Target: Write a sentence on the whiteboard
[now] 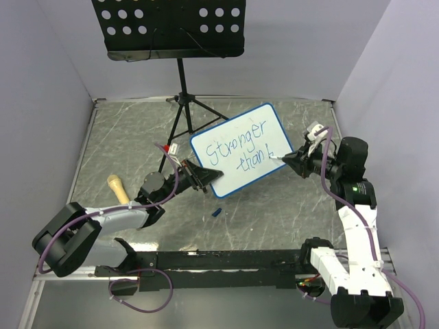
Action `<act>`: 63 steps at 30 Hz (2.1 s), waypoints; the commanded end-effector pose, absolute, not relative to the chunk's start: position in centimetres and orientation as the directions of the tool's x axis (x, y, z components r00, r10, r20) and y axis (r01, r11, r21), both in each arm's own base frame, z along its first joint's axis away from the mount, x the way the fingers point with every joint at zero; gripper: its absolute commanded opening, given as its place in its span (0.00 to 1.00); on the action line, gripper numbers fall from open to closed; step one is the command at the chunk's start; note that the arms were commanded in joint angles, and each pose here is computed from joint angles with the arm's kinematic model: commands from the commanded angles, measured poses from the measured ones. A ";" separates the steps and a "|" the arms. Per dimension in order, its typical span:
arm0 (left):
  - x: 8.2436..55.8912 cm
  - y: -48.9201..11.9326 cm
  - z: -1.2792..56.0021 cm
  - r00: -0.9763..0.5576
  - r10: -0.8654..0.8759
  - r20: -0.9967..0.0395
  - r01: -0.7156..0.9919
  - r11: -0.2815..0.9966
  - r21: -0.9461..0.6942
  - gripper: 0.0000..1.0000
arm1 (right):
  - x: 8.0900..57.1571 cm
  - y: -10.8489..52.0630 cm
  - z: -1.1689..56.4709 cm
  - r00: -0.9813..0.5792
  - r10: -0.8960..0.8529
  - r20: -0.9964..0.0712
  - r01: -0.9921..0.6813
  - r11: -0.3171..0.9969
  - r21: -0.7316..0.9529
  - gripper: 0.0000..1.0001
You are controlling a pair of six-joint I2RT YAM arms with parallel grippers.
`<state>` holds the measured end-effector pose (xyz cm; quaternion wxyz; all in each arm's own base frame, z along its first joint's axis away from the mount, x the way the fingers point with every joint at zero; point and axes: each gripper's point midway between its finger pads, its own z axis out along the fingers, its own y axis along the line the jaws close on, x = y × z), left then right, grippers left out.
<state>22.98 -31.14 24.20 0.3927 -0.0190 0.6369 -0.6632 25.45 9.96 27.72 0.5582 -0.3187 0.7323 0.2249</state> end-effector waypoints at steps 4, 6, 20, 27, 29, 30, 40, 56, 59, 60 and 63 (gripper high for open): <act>22.2 -30.2 30.0 -0.616 -0.622 -0.483 0.618 -0.002 -0.786 0.01 | 25.9 9.7 31.4 -0.071 -0.206 -0.976 -0.705 0.702 -0.097 0.00; 22.2 -30.2 30.0 -0.615 -0.624 -0.482 0.617 -0.001 -0.787 0.01 | 26.0 9.5 31.3 -0.073 -0.213 -0.974 -0.696 0.711 -0.103 0.00; 21.9 -29.9 30.1 -0.611 -0.627 -0.483 0.624 -0.006 -0.781 0.01 | 26.9 8.2 30.0 -0.098 -0.247 -0.964 -0.648 0.751 -0.127 0.00; 21.7 -29.9 30.5 -0.610 -0.626 -0.486 0.633 -0.016 -0.774 0.01 | 27.1 8.0 29.2 -0.119 -0.261 -0.958 -0.646 0.753 -0.125 0.00; 21.7 -29.9 30.4 -0.612 -0.626 -0.484 0.631 -0.016 -0.776 0.01 | 26.9 8.2 29.3 -0.116 -0.256 -0.960 -0.654 0.747 -0.120 0.00; 21.7 -29.8 30.6 -0.609 -0.627 -0.486 0.636 -0.020 -0.771 0.01 | 26.9 8.3 29.3 -0.119 -0.251 -0.960 -0.657 0.745 -0.113 0.00; 21.5 -29.9 30.6 -0.611 -0.622 -0.489 0.641 -0.027 -0.767 0.01 | 27.6 7.3 28.5 -0.155 -0.267 -0.951 -0.617 0.778 -0.118 0.00; 21.3 -30.4 30.5 -0.627 -0.597 -0.500 0.647 -0.041 -0.762 0.01 | 28.6 7.4 29.8 -0.123 -0.249 -0.961 -0.612 0.781 -0.124 0.00; 21.3 -30.6 30.6 -0.629 -0.595 -0.500 0.647 -0.046 -0.761 0.01 | 28.6 7.7 29.5 -0.136 -0.242 -0.961 -0.630 0.770 -0.105 0.00; 21.3 -30.7 30.7 -0.630 -0.593 -0.501 0.649 -0.048 -0.760 0.01 | 28.5 7.7 29.5 -0.138 -0.242 -0.960 -0.634 0.767 -0.102 0.00; 21.4 -30.7 30.6 -0.633 -0.590 -0.501 0.648 -0.049 -0.760 0.01 | 28.3 8.1 29.4 -0.134 -0.236 -0.962 -0.651 0.753 -0.094 0.00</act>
